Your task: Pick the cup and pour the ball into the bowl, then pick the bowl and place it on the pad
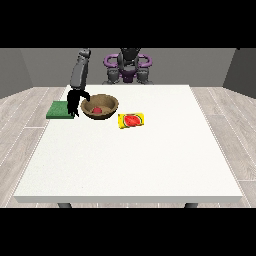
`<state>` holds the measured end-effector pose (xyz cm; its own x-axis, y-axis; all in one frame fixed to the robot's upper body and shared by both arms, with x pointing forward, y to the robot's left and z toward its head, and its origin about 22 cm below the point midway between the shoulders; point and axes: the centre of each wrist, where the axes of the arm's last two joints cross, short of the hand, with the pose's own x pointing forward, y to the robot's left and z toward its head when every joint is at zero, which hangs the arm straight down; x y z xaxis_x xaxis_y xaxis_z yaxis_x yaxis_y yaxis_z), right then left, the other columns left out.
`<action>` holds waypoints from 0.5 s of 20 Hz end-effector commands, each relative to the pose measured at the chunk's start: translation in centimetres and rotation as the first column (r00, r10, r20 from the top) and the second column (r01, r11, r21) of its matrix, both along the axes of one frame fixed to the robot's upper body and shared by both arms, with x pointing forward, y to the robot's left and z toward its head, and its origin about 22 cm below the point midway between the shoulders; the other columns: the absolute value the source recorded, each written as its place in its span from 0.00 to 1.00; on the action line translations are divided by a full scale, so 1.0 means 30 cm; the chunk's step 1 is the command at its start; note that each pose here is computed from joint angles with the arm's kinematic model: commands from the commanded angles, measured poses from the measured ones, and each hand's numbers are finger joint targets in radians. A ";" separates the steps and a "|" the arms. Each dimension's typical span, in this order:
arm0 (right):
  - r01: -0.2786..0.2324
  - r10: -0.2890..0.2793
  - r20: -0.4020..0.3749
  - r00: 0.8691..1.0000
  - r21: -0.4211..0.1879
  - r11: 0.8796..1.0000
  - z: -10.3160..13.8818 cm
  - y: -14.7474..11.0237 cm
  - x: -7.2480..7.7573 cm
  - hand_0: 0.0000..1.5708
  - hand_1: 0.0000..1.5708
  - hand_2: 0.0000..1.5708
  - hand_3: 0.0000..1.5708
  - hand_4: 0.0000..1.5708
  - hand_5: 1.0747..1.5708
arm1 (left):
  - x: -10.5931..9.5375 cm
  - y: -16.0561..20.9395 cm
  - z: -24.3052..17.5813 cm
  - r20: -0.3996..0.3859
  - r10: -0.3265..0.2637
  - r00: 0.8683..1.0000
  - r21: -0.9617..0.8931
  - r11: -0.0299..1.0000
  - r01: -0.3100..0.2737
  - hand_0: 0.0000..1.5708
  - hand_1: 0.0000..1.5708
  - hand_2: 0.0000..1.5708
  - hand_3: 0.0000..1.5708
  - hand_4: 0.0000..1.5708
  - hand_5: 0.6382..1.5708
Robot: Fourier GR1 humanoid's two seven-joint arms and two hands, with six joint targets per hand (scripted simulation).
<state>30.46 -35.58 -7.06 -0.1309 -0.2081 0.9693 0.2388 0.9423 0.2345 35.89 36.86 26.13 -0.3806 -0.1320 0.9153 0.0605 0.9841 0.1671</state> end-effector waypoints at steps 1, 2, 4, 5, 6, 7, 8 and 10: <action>-0.015 0.016 -0.096 0.995 0.014 1.000 -0.057 0.131 0.017 0.00 0.00 0.00 0.00 0.27 0.95 | -0.003 -0.013 -0.007 -0.024 0.006 1.000 0.012 1.000 -0.006 0.00 0.00 0.00 0.00 0.65 0.96; -0.012 0.012 -0.021 1.000 0.027 1.000 -0.024 0.083 0.036 0.00 0.00 0.00 0.00 0.28 0.95 | -0.014 -0.010 0.021 0.032 0.012 0.999 0.006 1.000 -0.012 0.00 0.00 0.00 0.00 0.65 0.96; -0.038 0.040 -0.078 0.996 0.023 0.999 -0.034 0.190 0.057 0.00 0.00 0.00 0.00 0.29 0.96 | -0.010 0.018 0.019 0.018 0.024 1.000 0.008 1.000 -0.024 0.00 0.00 0.00 0.00 0.65 0.96; -0.013 0.014 -0.050 0.999 0.013 1.000 0.013 0.116 0.080 0.00 0.00 0.00 0.00 0.30 0.96 | -0.020 0.045 0.047 0.011 0.020 1.000 0.006 1.000 -0.020 0.00 0.00 0.00 0.00 0.65 0.97; 0.015 -0.013 -0.064 0.998 0.026 1.000 -0.016 0.157 0.069 0.00 0.00 0.00 0.00 0.30 0.95 | -0.027 0.057 0.044 -0.011 0.008 1.000 0.008 1.000 -0.008 0.00 0.00 0.00 0.00 0.65 0.97; -0.019 0.020 -0.033 0.999 0.021 1.000 -0.015 0.188 0.075 0.00 0.00 0.00 0.00 0.30 0.95 | -0.024 0.081 0.053 0.008 0.005 1.000 -0.009 1.000 -0.005 0.00 0.00 0.00 0.00 0.65 0.97; 0.028 -0.026 -0.072 0.997 0.030 0.999 -0.016 0.083 0.043 0.00 0.00 0.00 0.00 0.32 0.97 | -0.040 0.088 0.017 0.025 0.007 1.000 0.005 1.000 -0.007 0.00 0.00 0.00 0.00 0.65 0.97; 0.157 -0.155 -0.225 0.962 -0.009 0.987 -0.048 0.008 -0.019 0.56 0.56 0.37 0.00 0.39 0.88 | -0.049 0.089 0.067 0.072 0.026 0.997 -0.007 1.000 -0.026 0.00 0.00 0.00 0.00 0.65 0.96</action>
